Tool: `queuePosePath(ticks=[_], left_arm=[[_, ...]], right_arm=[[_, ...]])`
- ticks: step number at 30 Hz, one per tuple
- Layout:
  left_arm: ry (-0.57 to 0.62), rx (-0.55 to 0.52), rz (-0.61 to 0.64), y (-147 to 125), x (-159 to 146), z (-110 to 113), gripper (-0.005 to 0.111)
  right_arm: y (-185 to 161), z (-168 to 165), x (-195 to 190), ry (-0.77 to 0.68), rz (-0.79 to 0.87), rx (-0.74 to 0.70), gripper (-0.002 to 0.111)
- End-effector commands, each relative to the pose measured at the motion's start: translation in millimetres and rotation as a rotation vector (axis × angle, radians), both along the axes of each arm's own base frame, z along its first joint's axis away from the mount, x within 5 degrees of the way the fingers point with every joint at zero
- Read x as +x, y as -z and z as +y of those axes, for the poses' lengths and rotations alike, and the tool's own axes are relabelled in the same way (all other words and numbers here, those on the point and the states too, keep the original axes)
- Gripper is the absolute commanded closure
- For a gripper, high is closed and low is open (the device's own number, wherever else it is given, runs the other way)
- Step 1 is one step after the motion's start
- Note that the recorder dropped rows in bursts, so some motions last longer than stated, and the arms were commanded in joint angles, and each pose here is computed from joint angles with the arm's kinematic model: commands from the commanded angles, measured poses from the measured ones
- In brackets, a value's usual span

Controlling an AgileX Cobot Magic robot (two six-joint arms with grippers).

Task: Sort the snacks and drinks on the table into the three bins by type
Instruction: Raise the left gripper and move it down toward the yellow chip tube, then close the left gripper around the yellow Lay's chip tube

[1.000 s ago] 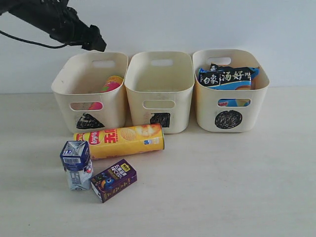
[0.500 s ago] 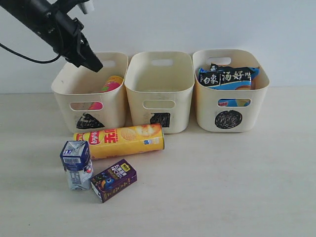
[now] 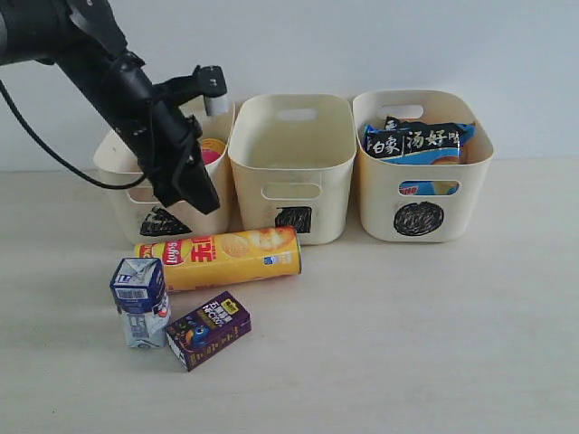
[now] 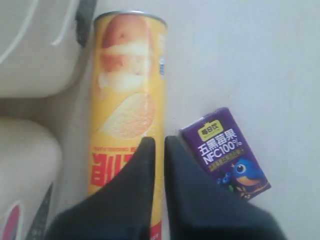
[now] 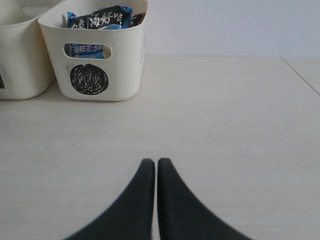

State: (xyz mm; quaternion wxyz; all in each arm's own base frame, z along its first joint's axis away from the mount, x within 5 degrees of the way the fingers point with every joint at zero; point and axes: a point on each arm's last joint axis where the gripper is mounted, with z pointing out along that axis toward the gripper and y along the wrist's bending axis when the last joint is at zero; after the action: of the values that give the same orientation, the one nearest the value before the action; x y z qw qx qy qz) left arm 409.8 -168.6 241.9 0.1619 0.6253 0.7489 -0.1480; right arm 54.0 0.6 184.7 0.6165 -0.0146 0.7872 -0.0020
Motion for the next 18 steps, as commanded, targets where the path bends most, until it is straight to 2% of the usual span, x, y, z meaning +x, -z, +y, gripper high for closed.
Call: queuePosePath(ticks=[1,4,6,9,11,18], left_arm=[[0.064,0.045,0.003,4,-12,-10,0.102],[0.058,0.060,0.030,11,-15,-9,0.094],[0.058,0.064,0.043,15,-16,-8,0.081],[0.059,0.072,0.054,18,-18,-7,0.054],[0.057,0.075,0.066,21,-19,-7,0.041],[0.096,0.077,0.046,35,-21,-6,0.021]], right_arm=[[1,0,0,0.003,-0.007,-0.010,0.108],[1,0,0,0.003,-0.007,-0.010,0.108],[1,0,0,0.003,-0.007,-0.010,0.108],[1,0,0,0.003,-0.007,-0.010,0.108],[1,0,0,0.003,-0.007,-0.010,0.108],[1,0,0,0.003,-0.007,-0.010,0.108]])
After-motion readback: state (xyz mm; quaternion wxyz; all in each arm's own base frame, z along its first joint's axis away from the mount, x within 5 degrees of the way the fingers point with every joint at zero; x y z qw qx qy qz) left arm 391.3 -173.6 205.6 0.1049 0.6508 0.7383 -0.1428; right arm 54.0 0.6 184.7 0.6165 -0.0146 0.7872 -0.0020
